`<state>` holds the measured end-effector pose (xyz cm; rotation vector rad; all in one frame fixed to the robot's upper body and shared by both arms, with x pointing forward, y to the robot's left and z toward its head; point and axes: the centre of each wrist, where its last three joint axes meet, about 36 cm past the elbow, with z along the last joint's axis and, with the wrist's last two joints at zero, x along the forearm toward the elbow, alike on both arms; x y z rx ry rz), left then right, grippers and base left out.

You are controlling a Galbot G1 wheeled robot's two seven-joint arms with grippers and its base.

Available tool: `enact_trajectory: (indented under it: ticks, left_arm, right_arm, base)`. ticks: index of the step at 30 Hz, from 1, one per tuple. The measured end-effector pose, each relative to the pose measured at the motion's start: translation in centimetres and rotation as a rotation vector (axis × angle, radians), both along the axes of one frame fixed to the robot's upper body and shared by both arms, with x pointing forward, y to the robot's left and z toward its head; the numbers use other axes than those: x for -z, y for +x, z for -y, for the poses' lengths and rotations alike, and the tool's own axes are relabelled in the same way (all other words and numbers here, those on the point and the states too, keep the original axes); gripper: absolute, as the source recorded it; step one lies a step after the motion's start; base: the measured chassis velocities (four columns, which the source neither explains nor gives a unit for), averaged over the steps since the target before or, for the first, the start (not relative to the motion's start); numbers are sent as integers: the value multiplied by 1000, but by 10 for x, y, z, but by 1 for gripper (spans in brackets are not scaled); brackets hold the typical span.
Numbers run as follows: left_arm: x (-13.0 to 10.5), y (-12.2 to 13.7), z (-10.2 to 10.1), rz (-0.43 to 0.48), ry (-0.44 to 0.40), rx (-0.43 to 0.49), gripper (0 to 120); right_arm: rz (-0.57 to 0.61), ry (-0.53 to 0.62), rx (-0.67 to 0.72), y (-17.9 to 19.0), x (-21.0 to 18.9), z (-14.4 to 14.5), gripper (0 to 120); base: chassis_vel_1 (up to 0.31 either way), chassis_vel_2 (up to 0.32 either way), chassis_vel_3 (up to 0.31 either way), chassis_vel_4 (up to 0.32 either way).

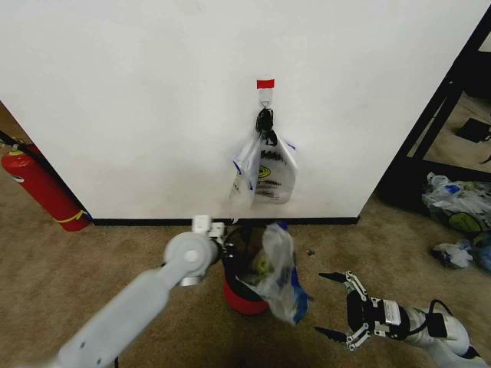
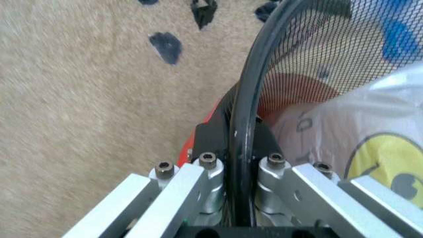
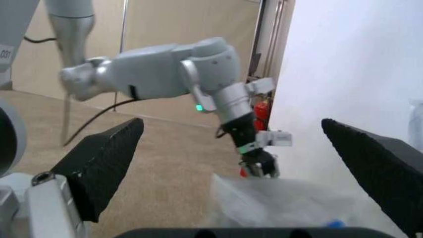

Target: Pick up the garbage bag from the wall and place it over the trash bin.

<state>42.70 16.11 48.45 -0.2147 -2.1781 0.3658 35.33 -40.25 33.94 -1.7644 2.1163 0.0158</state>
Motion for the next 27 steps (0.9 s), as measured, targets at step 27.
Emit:
enact_trajectory:
  ticks: [27]
  left_arm:
    - [49, -48, 27, 145, 29, -89, 36]
  right_arm:
    - [-78, 221, 198, -4, 2, -12, 100]
  base:
    - [0, 0, 0, 0]
